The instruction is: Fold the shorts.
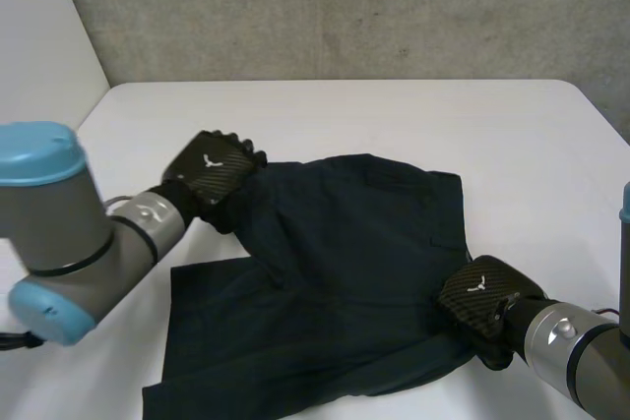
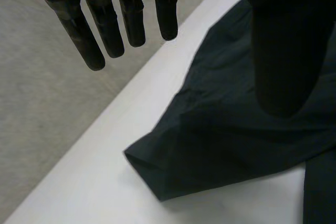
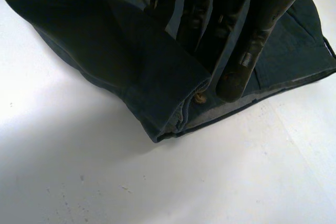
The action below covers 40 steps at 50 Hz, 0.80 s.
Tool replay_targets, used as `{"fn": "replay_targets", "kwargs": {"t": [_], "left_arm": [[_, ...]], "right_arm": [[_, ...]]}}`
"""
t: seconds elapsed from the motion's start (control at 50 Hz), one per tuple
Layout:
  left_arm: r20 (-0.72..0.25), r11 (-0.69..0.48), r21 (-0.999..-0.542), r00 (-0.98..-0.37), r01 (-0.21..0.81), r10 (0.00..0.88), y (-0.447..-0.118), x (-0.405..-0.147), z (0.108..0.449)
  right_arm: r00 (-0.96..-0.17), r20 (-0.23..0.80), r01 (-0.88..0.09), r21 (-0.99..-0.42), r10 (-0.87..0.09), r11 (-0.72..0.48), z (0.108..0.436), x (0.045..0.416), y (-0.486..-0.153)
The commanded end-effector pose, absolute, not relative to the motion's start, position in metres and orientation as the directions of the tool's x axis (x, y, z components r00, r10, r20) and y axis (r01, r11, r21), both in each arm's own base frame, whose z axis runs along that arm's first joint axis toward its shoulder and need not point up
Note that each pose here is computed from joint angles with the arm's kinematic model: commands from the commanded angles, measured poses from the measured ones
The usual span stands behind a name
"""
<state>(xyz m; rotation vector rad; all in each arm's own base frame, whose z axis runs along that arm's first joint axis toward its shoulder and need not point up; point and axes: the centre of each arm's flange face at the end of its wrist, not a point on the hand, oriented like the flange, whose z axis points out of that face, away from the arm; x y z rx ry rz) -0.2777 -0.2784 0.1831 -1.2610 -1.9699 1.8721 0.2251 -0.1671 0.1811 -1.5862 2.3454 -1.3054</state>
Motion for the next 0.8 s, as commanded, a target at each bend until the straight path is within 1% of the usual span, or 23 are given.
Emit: {"fn": "replay_targets", "kwargs": {"t": [0.02, 0.18, 0.34, 0.42, 0.5, 0.52, 0.58, 0.6, 0.66, 0.74, 0.8], "left_arm": [[-0.413, -0.110, -0.878, -0.623, 0.465, 0.665, -0.308, -0.290, 0.157], [-0.382, -0.050, -0.871, -0.612, 0.488, 0.692, -0.324, -0.296, 0.137], [-0.355, -0.002, -0.862, -0.601, 0.507, 0.716, -0.325, -0.298, 0.124], [-0.357, 0.011, -0.857, -0.608, 0.515, 0.709, -0.324, -0.295, 0.122], [-0.373, 0.027, -0.850, -0.637, 0.526, 0.675, -0.326, -0.288, 0.127], [-0.390, 0.033, -0.846, -0.660, 0.532, 0.642, -0.327, -0.282, 0.136], [-0.407, 0.054, -0.839, -0.689, 0.542, 0.599, -0.326, -0.272, 0.143], [-0.417, 0.074, -0.831, -0.707, 0.551, 0.571, -0.324, -0.264, 0.146], [-0.429, 0.108, -0.820, -0.728, 0.562, 0.534, -0.316, -0.253, 0.150], [-0.427, 0.163, -0.799, -0.737, 0.579, 0.524, -0.301, -0.240, 0.146], [-0.422, 0.185, -0.788, -0.734, 0.587, 0.533, -0.292, -0.238, 0.141]], "right_arm": [[-0.485, 0.409, -0.754, -0.644, -0.773, 0.133, 0.180, 0.224, -0.168], [-0.487, 0.411, -0.753, -0.645, -0.770, 0.131, 0.176, 0.224, -0.168], [-0.489, 0.415, -0.752, -0.646, -0.767, 0.130, 0.176, 0.224, -0.169], [-0.490, 0.416, -0.751, -0.648, -0.766, 0.128, 0.176, 0.224, -0.170], [-0.490, 0.419, -0.750, -0.649, -0.764, 0.125, 0.177, 0.224, -0.171], [-0.491, 0.421, -0.750, -0.650, -0.762, 0.124, 0.178, 0.224, -0.171], [-0.490, 0.422, -0.748, -0.653, -0.763, 0.119, 0.178, 0.225, -0.171], [-0.489, 0.424, -0.747, -0.654, -0.762, 0.116, 0.178, 0.226, -0.171], [-0.489, 0.423, -0.745, -0.658, -0.763, 0.112, 0.179, 0.227, -0.170], [-0.496, 0.412, -0.738, -0.664, -0.764, 0.121, 0.179, 0.228, -0.169], [-0.507, 0.400, -0.731, -0.669, -0.764, 0.134, 0.178, 0.228, -0.170]]}}
